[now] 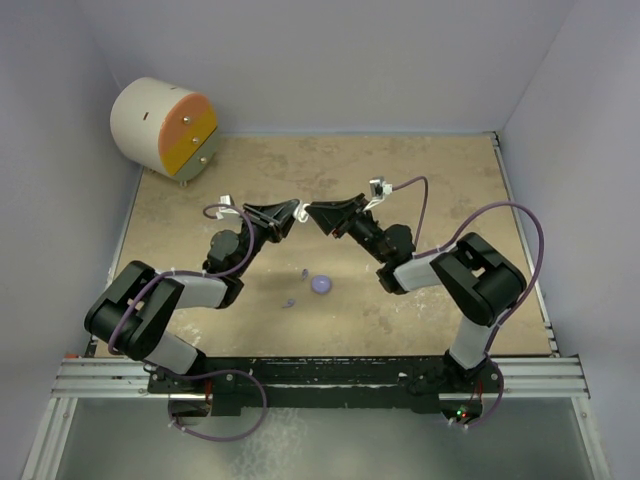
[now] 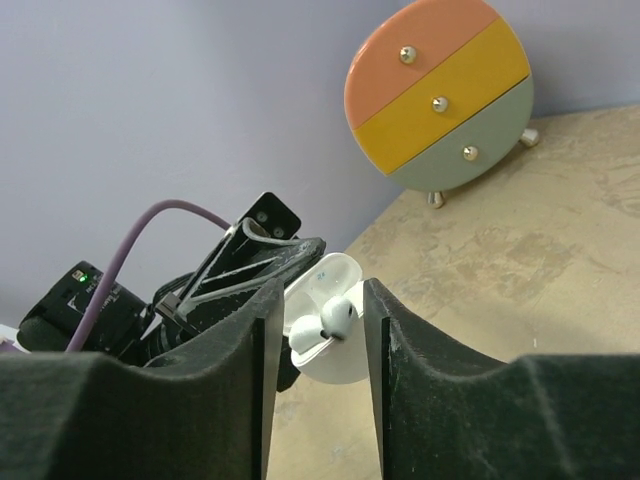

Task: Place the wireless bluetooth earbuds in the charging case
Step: Place the earbud in the charging case.

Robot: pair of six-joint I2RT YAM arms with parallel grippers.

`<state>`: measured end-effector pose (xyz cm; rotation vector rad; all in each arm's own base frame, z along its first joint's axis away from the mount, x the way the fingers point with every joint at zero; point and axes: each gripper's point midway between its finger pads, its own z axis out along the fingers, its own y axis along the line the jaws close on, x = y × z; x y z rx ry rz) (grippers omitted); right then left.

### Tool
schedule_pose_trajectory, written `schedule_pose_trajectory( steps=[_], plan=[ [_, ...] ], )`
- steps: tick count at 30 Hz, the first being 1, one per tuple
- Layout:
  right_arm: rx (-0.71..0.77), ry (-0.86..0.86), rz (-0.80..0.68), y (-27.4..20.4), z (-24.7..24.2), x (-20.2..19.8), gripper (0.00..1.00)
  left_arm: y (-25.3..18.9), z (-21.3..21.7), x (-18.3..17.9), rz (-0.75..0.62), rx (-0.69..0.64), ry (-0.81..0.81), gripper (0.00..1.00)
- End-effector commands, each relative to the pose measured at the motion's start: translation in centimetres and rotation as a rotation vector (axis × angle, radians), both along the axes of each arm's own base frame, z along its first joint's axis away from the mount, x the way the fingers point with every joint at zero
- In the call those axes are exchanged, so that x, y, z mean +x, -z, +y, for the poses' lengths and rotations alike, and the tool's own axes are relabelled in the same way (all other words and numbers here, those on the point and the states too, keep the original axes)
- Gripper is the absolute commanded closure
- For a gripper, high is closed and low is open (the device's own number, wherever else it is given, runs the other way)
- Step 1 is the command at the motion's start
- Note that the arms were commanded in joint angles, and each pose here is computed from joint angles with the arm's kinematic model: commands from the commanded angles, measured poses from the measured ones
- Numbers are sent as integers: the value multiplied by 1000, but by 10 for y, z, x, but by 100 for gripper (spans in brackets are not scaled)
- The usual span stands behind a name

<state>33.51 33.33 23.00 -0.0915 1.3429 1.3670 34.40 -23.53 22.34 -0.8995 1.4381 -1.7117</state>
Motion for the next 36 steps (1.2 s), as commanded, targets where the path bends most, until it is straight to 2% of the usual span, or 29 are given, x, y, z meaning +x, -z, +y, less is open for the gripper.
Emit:
schedule_pose_trajectory(
  steps=[1,11,17,20,25,31,36],
  plan=[
    [254,22,-381,-105,-32,-40,56,-44,-1,0,-116,-77,1,100],
    [251,90,-399,-114,-44,-38,50,-33,0,-1,-93,-71,-2,100],
    [172,199,-441,-124,-57,-33,48,-23,1,-1,-77,-68,-3,100],
    [66,257,-420,-123,-58,-22,48,-20,1,-1,-72,-70,-3,100],
    [-322,330,-328,-99,-42,21,35,-16,3,-2,-61,-64,-9,100],
    [-524,412,-156,-61,-57,41,33,-10,4,0,-42,-42,-23,100],
    [-646,468,-31,-25,-59,40,31,-6,4,2,-31,-35,-30,100]
  ],
)
